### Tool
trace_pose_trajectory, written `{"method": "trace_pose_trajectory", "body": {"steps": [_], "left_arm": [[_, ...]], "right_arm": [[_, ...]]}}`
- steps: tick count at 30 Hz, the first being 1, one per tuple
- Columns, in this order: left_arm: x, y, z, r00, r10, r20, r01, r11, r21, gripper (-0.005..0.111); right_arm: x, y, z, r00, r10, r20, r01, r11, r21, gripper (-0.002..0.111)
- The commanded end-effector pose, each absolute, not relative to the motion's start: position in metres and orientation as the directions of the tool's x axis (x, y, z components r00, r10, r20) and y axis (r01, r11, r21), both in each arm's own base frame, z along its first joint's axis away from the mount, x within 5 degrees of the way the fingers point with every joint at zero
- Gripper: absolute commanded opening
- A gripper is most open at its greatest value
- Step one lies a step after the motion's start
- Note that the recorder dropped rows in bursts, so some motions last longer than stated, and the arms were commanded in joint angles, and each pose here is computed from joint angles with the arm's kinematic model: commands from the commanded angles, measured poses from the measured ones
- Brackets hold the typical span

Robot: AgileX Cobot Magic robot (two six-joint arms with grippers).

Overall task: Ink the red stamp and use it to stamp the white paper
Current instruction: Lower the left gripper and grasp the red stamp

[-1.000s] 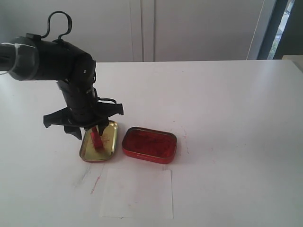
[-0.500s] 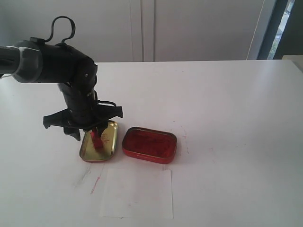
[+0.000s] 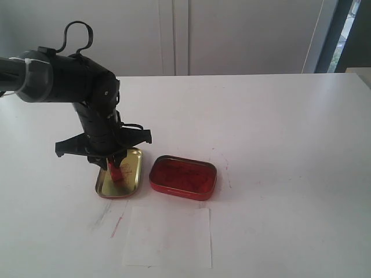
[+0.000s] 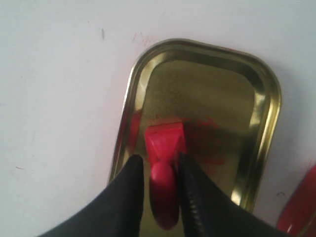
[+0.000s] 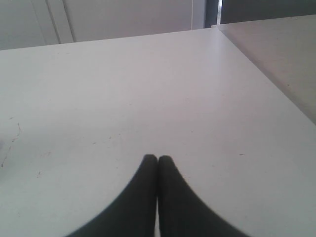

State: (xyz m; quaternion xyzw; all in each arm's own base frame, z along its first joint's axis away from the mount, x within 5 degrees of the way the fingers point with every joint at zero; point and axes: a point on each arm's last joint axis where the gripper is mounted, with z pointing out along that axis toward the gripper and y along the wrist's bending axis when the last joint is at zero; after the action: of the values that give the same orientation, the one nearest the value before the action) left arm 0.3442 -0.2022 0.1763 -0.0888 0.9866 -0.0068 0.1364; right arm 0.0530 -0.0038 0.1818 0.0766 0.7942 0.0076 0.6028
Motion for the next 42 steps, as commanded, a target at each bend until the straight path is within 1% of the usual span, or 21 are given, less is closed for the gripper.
{"method": "trace_pose_trajectory", "body": {"steps": [1,3,5,9,16,23,31,38,42], "left_arm": [[0.342,-0.203,0.177,-0.949,-0.184,-0.258,-0.182,0.983,-0.032,0.030],[0.342,-0.203,0.177,-0.949,-0.184,-0.258,-0.182,0.983,-0.032,0.027],[0.342,-0.203,0.177,-0.949,-0.184,-0.256,-0.182,0.983,-0.030,0.021],[0.342,-0.203,0.177,-0.948,-0.184,-0.259,-0.181,0.983,-0.033,0.000],[0.343,-0.203,0.177,-0.947,-0.184,-0.263,-0.180,0.983,-0.038,0.000],[0.343,-0.203,0.181,-0.951,-0.146,-0.273,-0.141,0.989,-0.036,0.000],[0.339,-0.201,0.196,-0.956,-0.049,-0.290,-0.045,0.999,-0.020,0.000],[0.335,-0.199,0.204,-0.960,0.029,-0.278,0.027,1.000,0.009,0.000],[0.332,-0.197,0.214,-0.951,0.108,-0.288,0.104,0.994,0.027,0.000]], "right_arm": [[0.053,-0.004,0.181,-0.254,0.133,-0.958,0.111,0.988,0.108,0.000],[0.053,-0.004,0.181,-0.254,0.133,-0.958,0.111,0.988,0.108,0.000],[0.053,-0.004,0.181,-0.254,0.133,-0.958,0.111,0.988,0.108,0.000],[0.053,-0.004,0.181,-0.254,0.133,-0.958,0.111,0.988,0.108,0.000],[0.053,-0.004,0.181,-0.254,0.133,-0.958,0.111,0.988,0.108,0.000],[0.053,-0.004,0.181,-0.254,0.133,-0.958,0.111,0.988,0.108,0.000],[0.053,-0.004,0.181,-0.254,0.133,-0.958,0.111,0.988,0.108,0.000],[0.053,-0.004,0.181,-0.254,0.133,-0.958,0.111,0.988,0.108,0.000],[0.053,-0.004,0.181,-0.254,0.133,-0.958,0.111,0.988,0.108,0.000]]}}
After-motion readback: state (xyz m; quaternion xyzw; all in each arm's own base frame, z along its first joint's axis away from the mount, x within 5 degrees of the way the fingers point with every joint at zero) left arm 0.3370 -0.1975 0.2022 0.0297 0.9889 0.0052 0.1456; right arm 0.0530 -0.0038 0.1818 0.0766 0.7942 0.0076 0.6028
